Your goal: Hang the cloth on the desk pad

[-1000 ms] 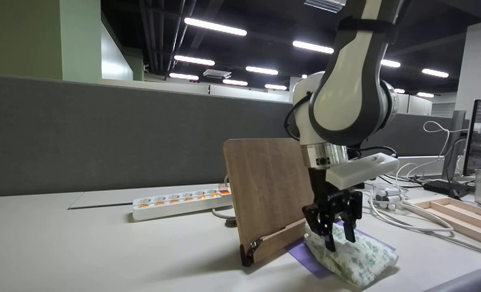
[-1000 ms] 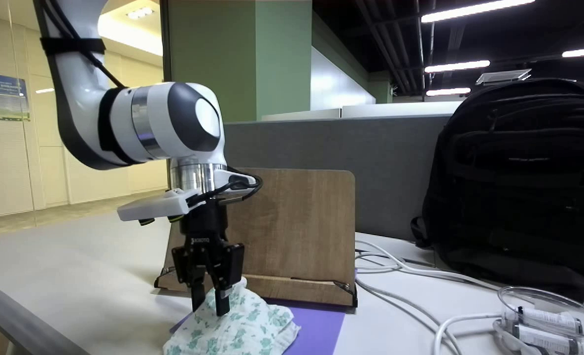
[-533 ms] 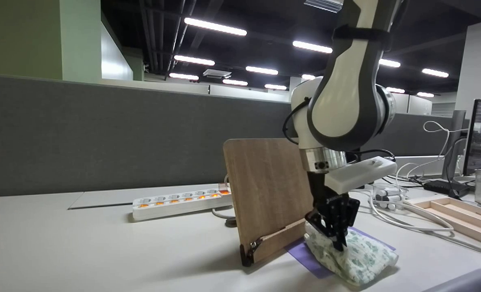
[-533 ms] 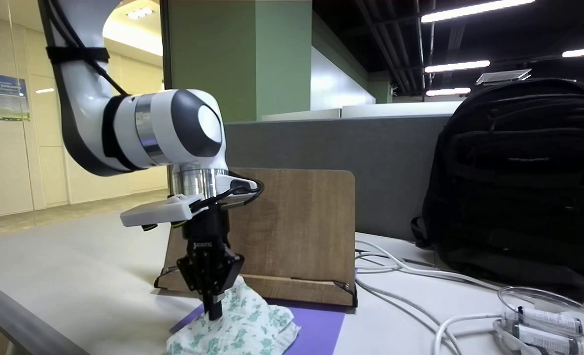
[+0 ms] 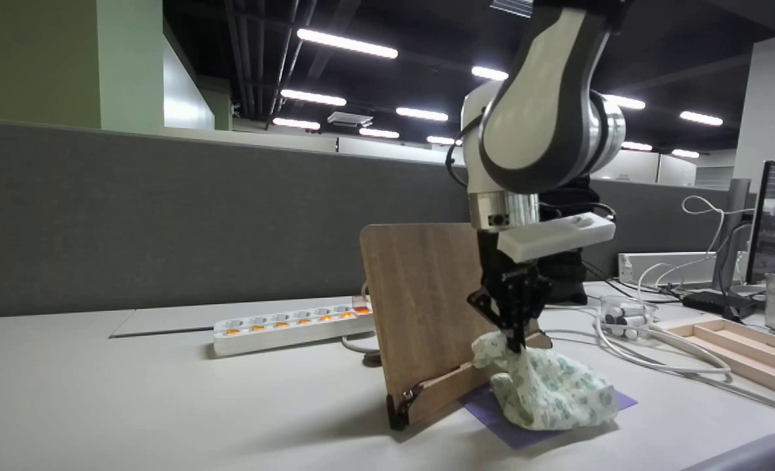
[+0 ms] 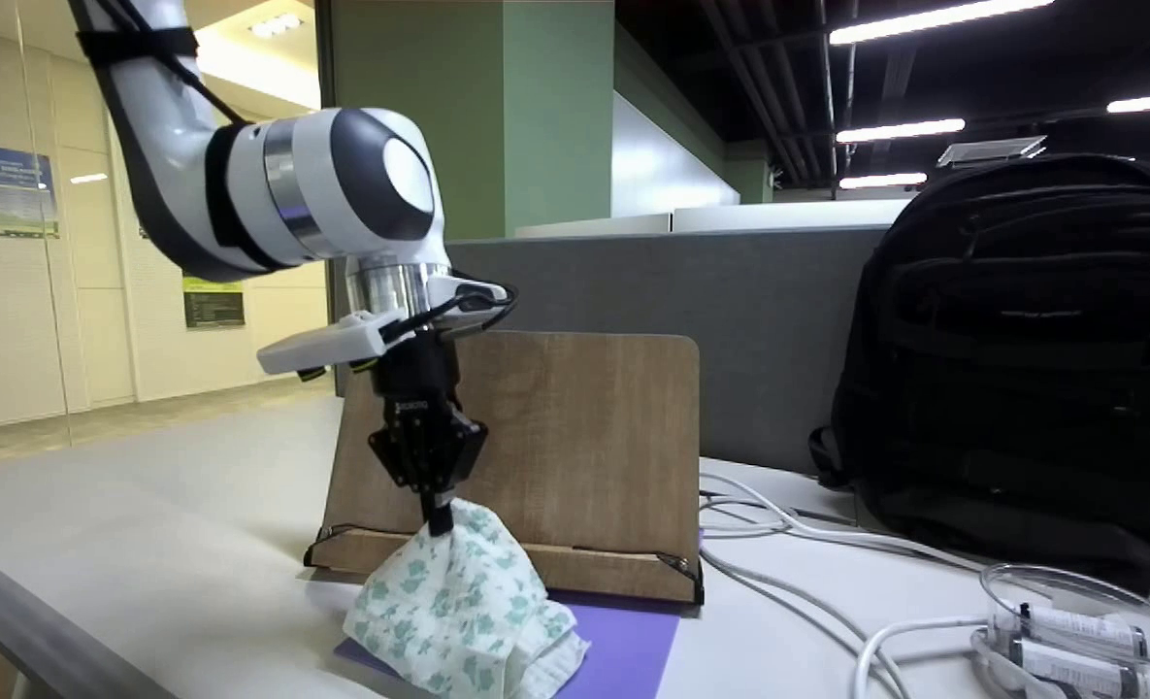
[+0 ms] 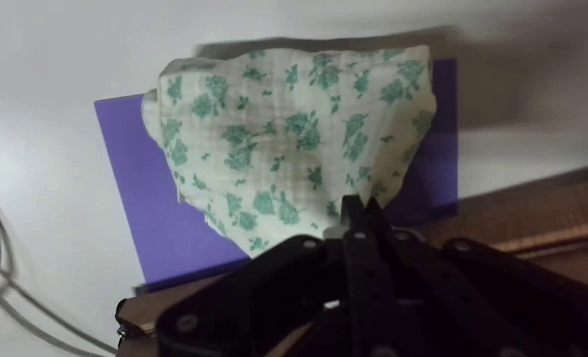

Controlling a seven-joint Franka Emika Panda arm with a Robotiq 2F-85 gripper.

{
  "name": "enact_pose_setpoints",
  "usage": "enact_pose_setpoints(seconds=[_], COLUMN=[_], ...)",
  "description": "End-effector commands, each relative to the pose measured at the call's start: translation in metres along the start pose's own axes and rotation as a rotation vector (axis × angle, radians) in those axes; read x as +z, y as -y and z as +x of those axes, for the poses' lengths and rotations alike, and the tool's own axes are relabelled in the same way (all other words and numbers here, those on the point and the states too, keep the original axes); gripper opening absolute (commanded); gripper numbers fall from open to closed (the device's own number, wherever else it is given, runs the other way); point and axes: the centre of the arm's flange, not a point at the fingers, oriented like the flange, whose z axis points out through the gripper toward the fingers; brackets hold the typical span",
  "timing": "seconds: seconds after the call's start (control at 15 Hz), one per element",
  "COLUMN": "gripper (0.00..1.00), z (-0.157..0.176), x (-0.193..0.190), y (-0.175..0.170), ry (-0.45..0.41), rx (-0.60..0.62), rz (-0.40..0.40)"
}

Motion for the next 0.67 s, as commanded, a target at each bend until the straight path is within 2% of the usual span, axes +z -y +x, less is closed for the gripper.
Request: enact_pose_setpoints(seconds=[0.0,0.27,0.6], gripper=[0.00,0.00,0.00], z=[0.025,0.058,0.095], x=[-0.053,-0.105,-0.179], y=[0.001,-0.006,-0.006], ry=[-0.004,-0.084,-0.268], rx=[0.157,0.267,0.323], rz=[0.039,0.090,0.079])
